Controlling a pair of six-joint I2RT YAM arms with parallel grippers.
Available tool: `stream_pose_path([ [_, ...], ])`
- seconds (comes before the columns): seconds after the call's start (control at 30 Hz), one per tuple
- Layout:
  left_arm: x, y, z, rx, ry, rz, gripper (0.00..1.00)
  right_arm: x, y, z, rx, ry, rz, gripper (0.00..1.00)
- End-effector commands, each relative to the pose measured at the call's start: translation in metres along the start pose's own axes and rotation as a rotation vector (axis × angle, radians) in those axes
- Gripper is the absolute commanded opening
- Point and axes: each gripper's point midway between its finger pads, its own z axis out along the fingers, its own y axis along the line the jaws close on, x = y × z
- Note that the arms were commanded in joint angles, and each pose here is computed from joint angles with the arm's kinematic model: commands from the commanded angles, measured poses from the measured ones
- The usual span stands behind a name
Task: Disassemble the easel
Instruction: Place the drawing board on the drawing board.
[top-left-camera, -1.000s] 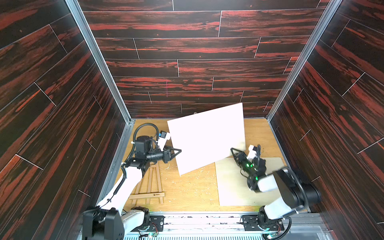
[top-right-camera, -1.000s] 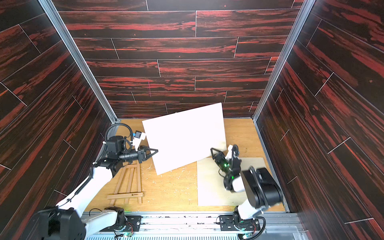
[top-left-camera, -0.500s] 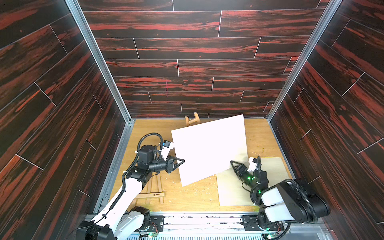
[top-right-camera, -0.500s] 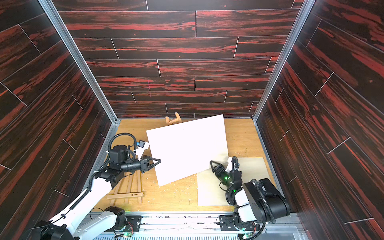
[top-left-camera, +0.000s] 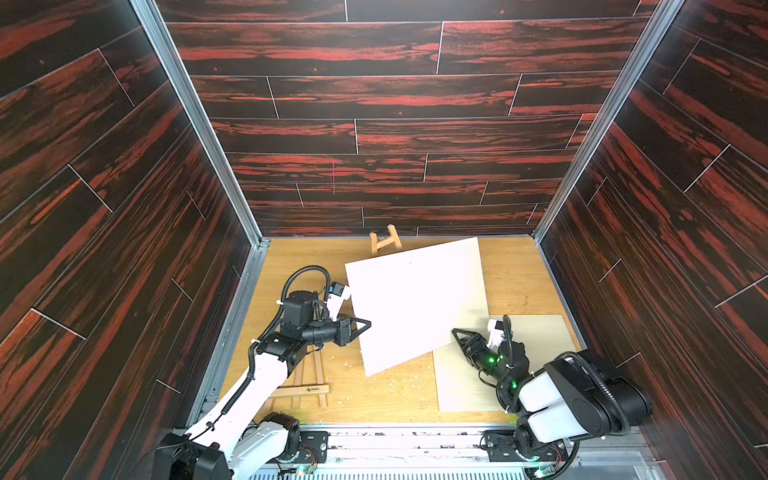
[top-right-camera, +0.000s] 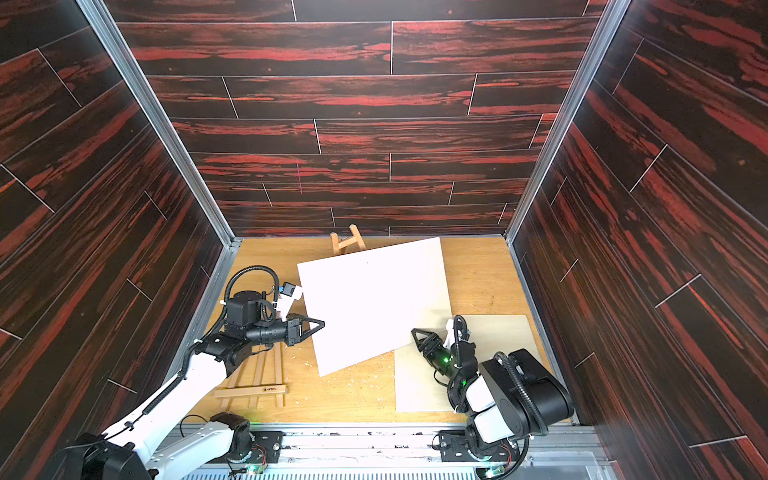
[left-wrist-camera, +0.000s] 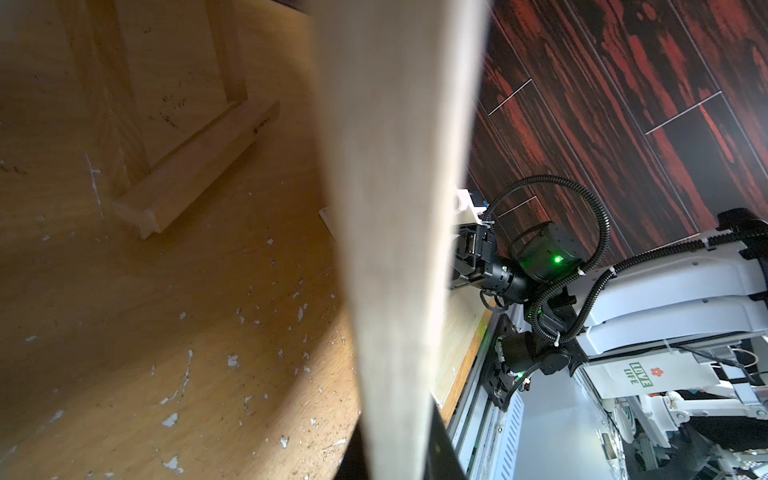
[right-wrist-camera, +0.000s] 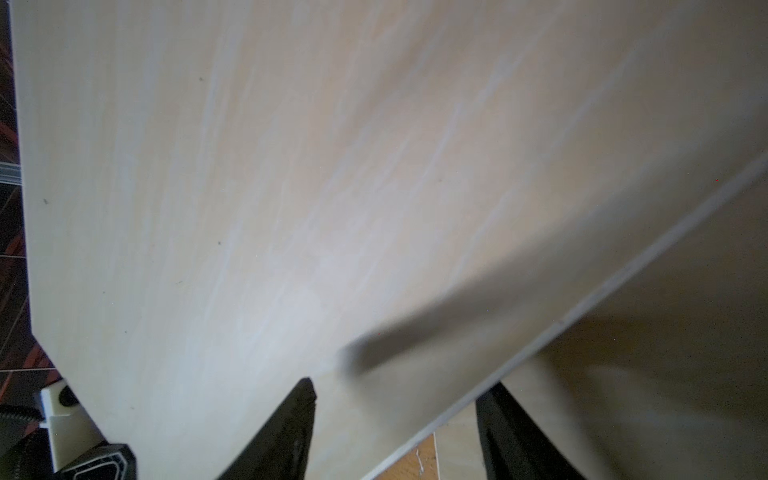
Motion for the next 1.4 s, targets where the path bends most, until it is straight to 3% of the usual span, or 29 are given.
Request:
stream_pose_path([
  [0.0, 0.027, 0.015, 0.007, -0.052, 0.089, -0.051, 0.0, 0.0, 0.051, -0.024, -0.24, -0.031, -0.038, 0.64],
  [0.4, 0.022, 0.023, 0.013, -0.081, 0.113, -0.094, 0.0, 0.034, 0.051, -0.017, -0.213, 0.116, -0.023, 0.69],
  [0.63, 0.034, 0.034, 0.013, -0.127, 0.179, -0.103, 0.0, 0.066, 0.046, -0.017, -0.146, 0.233, -0.054, 0.7],
  [0.83, 0.038, 0.036, 0.013, -0.134, 0.189, -0.111, 0.0, 0.07, 0.051, -0.015, -0.057, 0.298, -0.124, 0.73],
  [1.13, 0.042, 0.03, 0.014, -0.097, 0.212, -0.139, 0.0, 0.049, 0.06, -0.016, 0.063, 0.297, -0.233, 0.77],
  [1.37, 0.058, 0.028, 0.012, -0.085, 0.28, -0.178, 0.0, -0.015, 0.053, -0.029, 0.164, 0.224, -0.286, 0.81],
])
